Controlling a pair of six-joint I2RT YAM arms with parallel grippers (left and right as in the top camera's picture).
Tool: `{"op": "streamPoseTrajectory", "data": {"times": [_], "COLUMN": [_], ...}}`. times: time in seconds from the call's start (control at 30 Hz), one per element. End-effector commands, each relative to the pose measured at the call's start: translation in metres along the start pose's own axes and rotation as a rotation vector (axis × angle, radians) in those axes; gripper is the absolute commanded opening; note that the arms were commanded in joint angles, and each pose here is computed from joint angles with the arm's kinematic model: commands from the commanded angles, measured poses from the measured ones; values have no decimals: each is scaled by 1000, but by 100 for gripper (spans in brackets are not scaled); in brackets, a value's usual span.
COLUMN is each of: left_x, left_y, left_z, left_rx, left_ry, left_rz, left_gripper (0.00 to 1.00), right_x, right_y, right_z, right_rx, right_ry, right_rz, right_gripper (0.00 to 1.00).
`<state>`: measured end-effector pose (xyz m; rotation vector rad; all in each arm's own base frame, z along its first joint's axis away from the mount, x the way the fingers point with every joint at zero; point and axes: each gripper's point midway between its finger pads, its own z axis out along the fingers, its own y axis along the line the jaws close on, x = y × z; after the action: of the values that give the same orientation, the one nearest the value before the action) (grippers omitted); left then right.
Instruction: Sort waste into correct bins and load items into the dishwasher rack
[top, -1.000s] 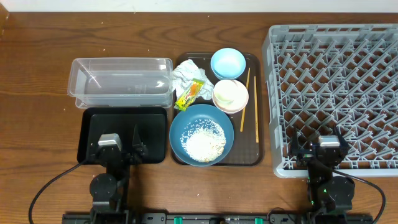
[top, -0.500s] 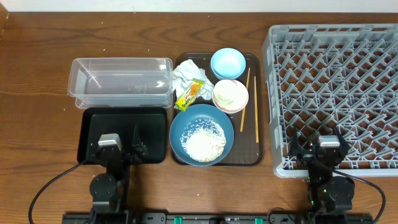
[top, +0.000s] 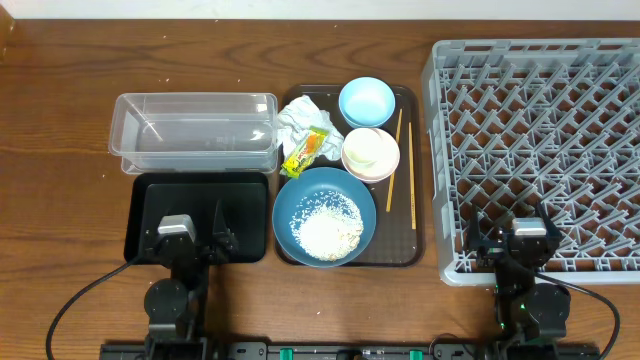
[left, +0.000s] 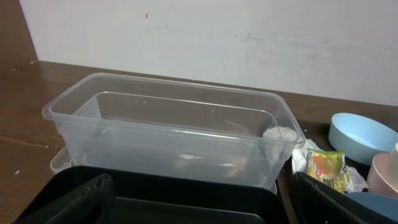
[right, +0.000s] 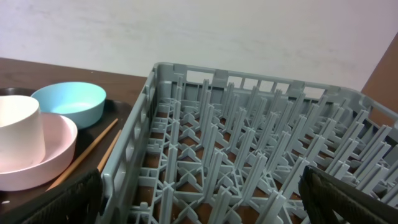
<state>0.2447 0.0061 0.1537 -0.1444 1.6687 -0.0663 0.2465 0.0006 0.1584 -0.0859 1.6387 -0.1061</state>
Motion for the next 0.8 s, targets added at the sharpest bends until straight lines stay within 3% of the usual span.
{"op": "streamPoseTrajectory", "data": {"times": [0.0,0.63,0.77], "left_x": [17,16,12], "left_y": [2,2,-9], "left_z": [1,1,0], "left_rx": [-9,-7,53], "left_ry": [51,46,47], "left_rz": [24,23,-56], "left_gripper": [91,91,91], "right_x": [2,2,2], "right_y": [-3,-3,-3], "right_z": [0,0,0], "right_rx": [14,13,14], "right_ry": [6,6,6], "right_rz": [-3,-3,-3], "right_gripper": [99,99,99]}}
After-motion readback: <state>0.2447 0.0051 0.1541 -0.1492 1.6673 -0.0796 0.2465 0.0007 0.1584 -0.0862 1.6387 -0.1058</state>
